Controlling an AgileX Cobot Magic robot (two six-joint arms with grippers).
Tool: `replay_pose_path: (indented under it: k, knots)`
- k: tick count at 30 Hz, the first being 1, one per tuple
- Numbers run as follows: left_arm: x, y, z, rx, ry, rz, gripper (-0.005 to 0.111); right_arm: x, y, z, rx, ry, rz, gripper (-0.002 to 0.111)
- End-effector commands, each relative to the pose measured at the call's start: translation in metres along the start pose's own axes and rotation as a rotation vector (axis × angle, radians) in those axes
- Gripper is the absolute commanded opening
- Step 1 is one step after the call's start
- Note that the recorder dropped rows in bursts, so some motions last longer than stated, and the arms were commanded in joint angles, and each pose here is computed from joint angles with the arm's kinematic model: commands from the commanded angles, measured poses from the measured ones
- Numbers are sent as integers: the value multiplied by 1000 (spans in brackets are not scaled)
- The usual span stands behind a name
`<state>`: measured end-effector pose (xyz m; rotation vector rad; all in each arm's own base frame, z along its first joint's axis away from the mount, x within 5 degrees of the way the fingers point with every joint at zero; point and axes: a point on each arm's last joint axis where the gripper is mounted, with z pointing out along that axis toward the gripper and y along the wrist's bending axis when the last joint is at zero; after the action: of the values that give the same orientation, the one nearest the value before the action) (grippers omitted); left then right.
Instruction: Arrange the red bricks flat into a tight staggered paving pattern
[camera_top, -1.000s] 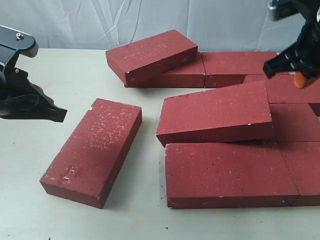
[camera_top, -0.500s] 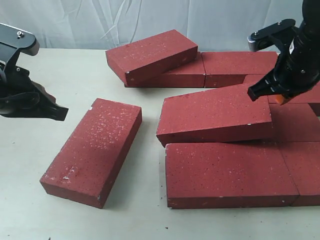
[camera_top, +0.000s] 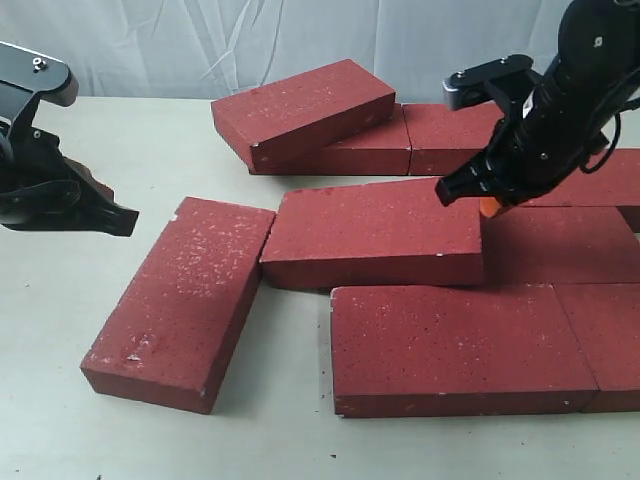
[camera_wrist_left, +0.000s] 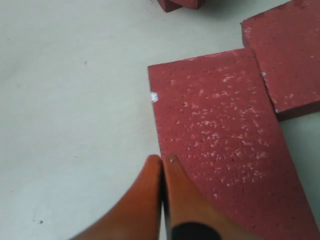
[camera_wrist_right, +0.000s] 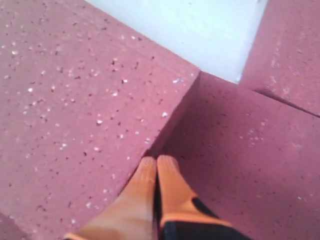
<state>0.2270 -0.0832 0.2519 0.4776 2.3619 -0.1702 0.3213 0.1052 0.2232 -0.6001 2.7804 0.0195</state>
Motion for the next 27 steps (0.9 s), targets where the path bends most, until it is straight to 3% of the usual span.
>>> replay_pose_path:
  k: [1,7,12,18,22,27]
  knots:
    - [0,-1,-1,4,-14,-11,0,-7,19,-1,-43,-63,-25,-1]
    - [0,-1,-1,5,-12,-13,0,-14,42,6,-65,-114,-88,-1]
    - [1,-1,-1,5,-10,-13,0,-16,17,-7,60,-154,12,-1]
    - [0,-1,-1,9,-12,-23,0,-9,-14,-32,165,-178,13,-1]
    - [0,-2,-1,23,-18,-58,0,-3,-25,-15,168,-62,-11,-1]
    - [-1,-2,-1,22,-29,-58,0,-3,-18,18,130,22,-30,-1]
